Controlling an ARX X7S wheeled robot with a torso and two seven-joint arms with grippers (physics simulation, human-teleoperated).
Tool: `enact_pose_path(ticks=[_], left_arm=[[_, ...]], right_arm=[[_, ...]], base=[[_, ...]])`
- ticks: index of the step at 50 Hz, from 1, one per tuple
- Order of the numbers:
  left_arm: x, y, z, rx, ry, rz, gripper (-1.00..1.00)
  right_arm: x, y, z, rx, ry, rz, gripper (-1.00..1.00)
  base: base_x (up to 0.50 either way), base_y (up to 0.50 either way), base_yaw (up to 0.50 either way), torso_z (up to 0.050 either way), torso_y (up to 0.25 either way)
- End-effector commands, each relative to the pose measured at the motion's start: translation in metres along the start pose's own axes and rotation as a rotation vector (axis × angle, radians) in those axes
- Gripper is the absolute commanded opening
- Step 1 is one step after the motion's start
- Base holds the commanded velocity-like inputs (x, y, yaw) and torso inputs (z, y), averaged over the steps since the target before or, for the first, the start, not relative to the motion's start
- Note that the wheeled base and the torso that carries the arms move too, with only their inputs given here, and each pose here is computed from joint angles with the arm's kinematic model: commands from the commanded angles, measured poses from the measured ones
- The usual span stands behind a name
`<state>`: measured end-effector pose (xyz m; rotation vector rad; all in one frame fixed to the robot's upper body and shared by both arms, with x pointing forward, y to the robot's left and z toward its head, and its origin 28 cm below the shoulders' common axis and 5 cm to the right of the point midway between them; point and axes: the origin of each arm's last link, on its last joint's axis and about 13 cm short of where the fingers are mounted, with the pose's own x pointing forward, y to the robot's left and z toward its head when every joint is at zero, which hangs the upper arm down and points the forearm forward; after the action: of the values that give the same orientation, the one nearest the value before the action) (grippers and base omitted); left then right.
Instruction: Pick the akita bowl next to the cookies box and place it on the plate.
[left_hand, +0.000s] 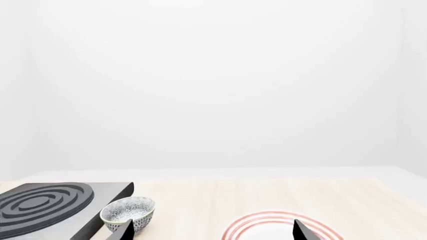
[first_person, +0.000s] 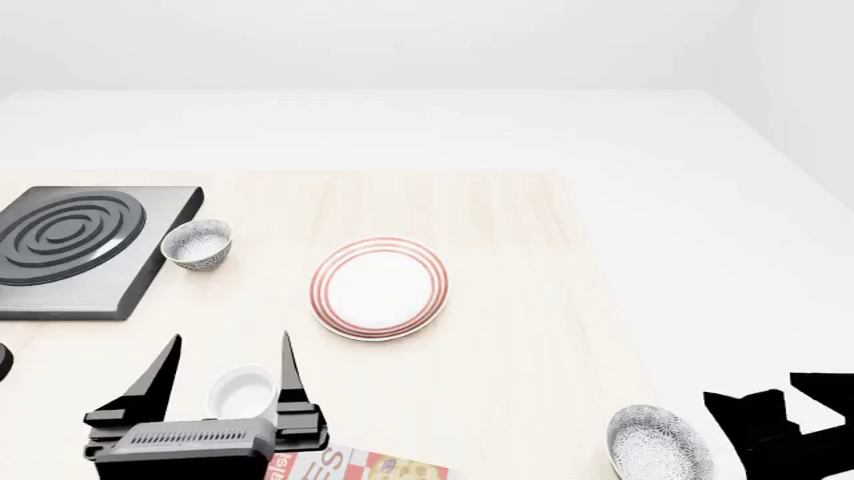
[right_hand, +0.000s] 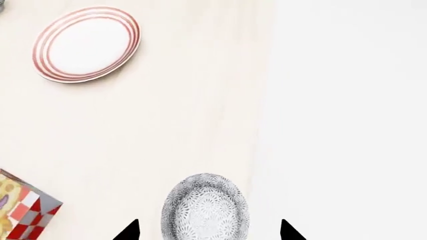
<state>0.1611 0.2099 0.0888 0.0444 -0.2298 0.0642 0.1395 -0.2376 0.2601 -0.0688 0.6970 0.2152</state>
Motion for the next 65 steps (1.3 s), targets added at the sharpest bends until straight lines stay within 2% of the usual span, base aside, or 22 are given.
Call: enact_pose_path(ticks=[1, 15, 28, 40, 41, 42, 43, 44, 45, 46, 47, 55, 65], left_arm=[[0.0, 0.0, -0.001, 0.005, 0.002, 0.003, 1.0], [0.0, 0.003, 0.001, 0.005, -0.008, 0.017, 1.0], [0.001, 0.003, 0.0, 0.005, -0.007, 0.017, 1.0], [0.001, 0.003, 0.0, 0.006, -0.004, 0.017, 1.0], [0.001, 0.003, 0.0, 0.006, -0.005, 0.018, 1.0], [0.001, 0.003, 0.0, 0.005, -0.005, 0.019, 1.0], [0.001, 0.003, 0.0, 0.006, -0.006, 0.019, 1.0], [0.0, 0.003, 0.001, 0.006, -0.008, 0.017, 1.0], [0.0, 0.002, 0.001, 0.005, -0.007, 0.017, 1.0], [0.0, 0.002, 0.0, 0.007, -0.006, 0.016, 1.0], [0.001, 0.002, 0.0, 0.007, -0.005, 0.015, 1.0], [0.0, 0.002, 0.001, 0.007, -0.007, 0.014, 1.0], [0.0, 0.002, 0.002, 0.007, -0.007, 0.016, 1.0]], right_arm=[[0.001, -0.013, 0.006, -0.031, 0.074, -0.063, 1.0], [0.02, -0.028, -0.014, 0.022, 0.113, -0.088, 1.0], [0.048, -0.031, -0.033, 0.04, 0.143, -0.063, 1.0], [0.058, -0.034, -0.051, 0.045, 0.164, -0.047, 1.0], [0.062, -0.037, -0.086, 0.098, 0.277, -0.085, 1.0], [0.064, -0.039, -0.077, 0.064, 0.142, 0.013, 1.0], [0.074, -0.038, -0.081, 0.066, 0.104, 0.106, 1.0], [0.089, -0.037, -0.08, 0.085, 0.083, -0.056, 1.0], [0.092, -0.032, -0.064, 0.094, 0.083, -0.04, 1.0], [0.085, -0.034, -0.05, 0.061, 0.13, -0.045, 1.0], [0.085, -0.033, -0.053, 0.05, 0.168, -0.036, 1.0], [0.1, -0.03, -0.057, 0.049, 0.171, -0.013, 1.0], [0.102, -0.028, -0.053, 0.044, 0.166, -0.009, 1.0]], base=[[0.0, 0.0, 0.0, 0.0, 0.0], [0.0, 0.0, 0.0, 0.0, 0.0], [0.0, 0.0, 0.0, 0.0, 0.0], [0.0, 0.0, 0.0, 0.0, 0.0], [0.0, 0.0, 0.0, 0.0, 0.0], [0.0, 0.0, 0.0, 0.0, 0.0], [0.0, 0.0, 0.0, 0.0, 0.0], [0.0, 0.0, 0.0, 0.0, 0.0], [0.0, 0.0, 0.0, 0.0, 0.0], [0.0, 0.0, 0.0, 0.0, 0.0], [0.0, 0.0, 0.0, 0.0, 0.0], [0.0, 0.0, 0.0, 0.0, 0.0], [0.0, 0.0, 0.0, 0.0, 0.0]])
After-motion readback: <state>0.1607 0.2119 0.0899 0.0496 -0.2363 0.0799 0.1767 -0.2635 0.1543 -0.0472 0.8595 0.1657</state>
